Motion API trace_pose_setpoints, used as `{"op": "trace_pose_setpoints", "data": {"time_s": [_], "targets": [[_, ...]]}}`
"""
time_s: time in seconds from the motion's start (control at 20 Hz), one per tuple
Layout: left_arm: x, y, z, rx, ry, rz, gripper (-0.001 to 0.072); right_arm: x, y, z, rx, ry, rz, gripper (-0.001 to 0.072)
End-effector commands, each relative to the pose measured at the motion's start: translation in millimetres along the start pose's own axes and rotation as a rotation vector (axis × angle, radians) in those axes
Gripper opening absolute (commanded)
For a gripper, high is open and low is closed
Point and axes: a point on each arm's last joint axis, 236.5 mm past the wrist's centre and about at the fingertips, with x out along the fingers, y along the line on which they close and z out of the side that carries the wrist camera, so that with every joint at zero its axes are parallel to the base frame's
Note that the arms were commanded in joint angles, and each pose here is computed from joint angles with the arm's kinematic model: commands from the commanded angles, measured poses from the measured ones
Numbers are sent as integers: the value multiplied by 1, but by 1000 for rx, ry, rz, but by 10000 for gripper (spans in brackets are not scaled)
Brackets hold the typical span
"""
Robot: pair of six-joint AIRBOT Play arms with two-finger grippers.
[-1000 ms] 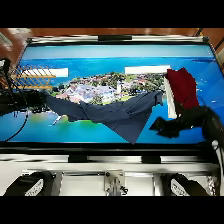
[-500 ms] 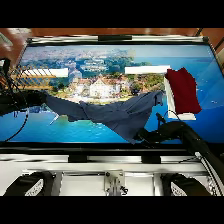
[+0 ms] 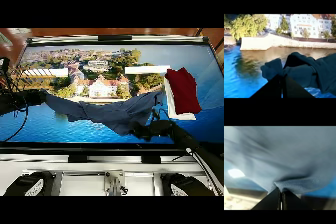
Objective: Fold the shirts.
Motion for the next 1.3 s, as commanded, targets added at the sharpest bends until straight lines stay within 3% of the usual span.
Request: {"op": "trace_pose_setpoints", "data": {"time_s": [0.0,0.1,0.25,0.35,0.45,0.85,1.05,1.25], "targets": [[-13,0,25,30,-71,13,33,-50,66,48,-213,-150,128,70],[-50,-12,74,129,-197,7,33,-139,136,85,-417,-363,251,70],[-159,-27,170,258,-506,65,33,-350,224,115,-636,-913,351,70],[-241,-26,212,252,-699,127,33,-468,252,94,-737,-1225,341,70],[-298,-26,228,180,-821,131,33,-536,267,59,-802,-1387,337,70],[-379,-85,232,185,-1013,-91,33,-599,294,8,-875,-1543,413,70],[-420,-83,241,224,-1172,-40,32,-597,294,4,-891,-1527,398,70],[-389,-68,253,236,-1110,27,33,-530,255,39,-775,-1251,218,70]]}}
